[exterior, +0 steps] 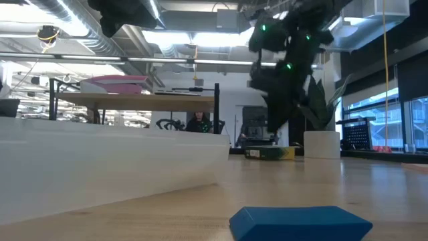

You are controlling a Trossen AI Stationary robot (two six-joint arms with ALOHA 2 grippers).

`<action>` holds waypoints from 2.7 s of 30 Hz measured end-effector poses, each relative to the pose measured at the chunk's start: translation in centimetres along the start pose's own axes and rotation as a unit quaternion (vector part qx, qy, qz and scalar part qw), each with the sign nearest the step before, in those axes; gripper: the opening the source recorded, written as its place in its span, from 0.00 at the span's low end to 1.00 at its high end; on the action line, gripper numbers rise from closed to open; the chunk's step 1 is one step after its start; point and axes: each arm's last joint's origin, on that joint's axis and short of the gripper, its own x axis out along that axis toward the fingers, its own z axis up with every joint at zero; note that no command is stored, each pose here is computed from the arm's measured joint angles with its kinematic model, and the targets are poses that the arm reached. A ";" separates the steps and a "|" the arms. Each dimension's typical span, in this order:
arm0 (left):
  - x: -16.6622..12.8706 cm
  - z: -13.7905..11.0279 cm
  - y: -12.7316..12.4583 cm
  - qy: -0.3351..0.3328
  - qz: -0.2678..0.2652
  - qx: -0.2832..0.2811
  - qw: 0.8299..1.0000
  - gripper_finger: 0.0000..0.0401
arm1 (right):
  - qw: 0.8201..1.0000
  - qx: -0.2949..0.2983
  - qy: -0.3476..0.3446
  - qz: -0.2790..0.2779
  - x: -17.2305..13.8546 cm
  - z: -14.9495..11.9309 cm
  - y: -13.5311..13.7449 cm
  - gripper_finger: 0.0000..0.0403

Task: Pack school essentials
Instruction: Put the yellow crayon box into the blue supply box

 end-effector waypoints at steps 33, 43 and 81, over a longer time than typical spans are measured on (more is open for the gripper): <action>0.0 0.0 0.0 0.000 0.000 -0.001 1.000 0.00 | 0.998 -0.001 0.061 -0.031 4.3 -0.2 -1.7 0.22; 0.0 0.0 0.0 0.000 0.000 -0.001 1.000 0.00 | 0.995 -0.006 0.097 0.031 3.1 -2.4 1.6 0.22; 0.0 0.0 0.0 0.000 0.000 0.000 1.000 0.00 | 0.953 0.144 0.101 0.247 -8.1 -5.6 -6.2 0.14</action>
